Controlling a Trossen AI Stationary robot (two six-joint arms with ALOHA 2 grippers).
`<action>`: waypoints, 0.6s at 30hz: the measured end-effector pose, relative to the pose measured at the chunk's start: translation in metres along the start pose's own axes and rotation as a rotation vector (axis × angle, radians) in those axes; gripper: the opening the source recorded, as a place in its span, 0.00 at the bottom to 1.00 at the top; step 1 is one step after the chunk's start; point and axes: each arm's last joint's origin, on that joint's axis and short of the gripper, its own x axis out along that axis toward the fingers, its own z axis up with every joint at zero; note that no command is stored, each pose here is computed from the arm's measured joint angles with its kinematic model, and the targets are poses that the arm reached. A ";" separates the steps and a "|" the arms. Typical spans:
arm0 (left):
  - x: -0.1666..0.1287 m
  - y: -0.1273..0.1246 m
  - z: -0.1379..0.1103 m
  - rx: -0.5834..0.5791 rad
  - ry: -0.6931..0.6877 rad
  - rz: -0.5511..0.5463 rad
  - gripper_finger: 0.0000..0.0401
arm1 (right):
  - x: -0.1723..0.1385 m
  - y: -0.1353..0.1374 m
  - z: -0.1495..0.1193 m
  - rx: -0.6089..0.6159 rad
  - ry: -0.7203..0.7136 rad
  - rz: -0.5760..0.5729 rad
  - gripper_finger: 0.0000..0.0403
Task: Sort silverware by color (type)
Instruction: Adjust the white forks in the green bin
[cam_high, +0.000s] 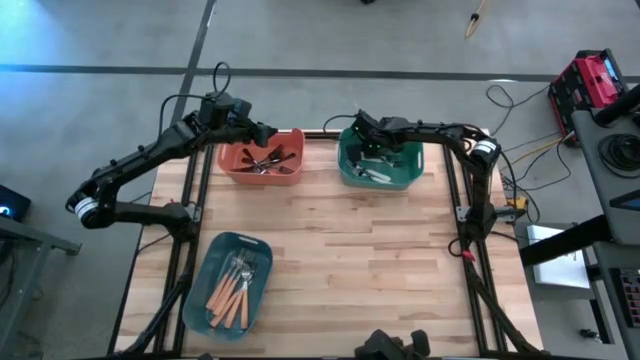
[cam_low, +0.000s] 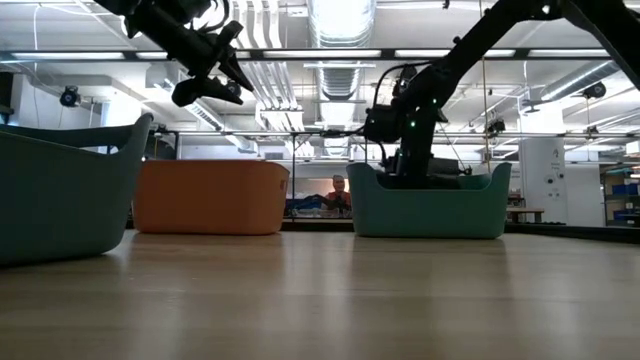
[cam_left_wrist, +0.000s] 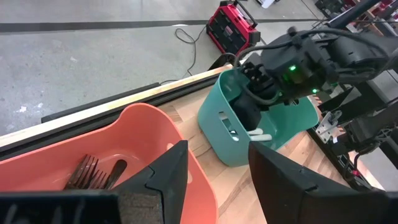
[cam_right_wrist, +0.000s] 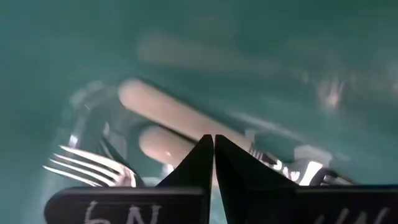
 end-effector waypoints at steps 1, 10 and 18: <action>0.000 0.000 0.000 0.000 0.000 0.000 0.38 | 0.002 0.000 -0.001 -0.002 0.016 -0.003 0.02; 0.000 0.000 0.000 0.000 0.000 0.000 0.38 | 0.003 -0.001 -0.003 -0.005 0.047 -0.004 0.02; 0.000 0.000 0.000 0.000 0.000 0.000 0.38 | 0.001 -0.002 -0.009 -0.022 0.096 -0.017 0.02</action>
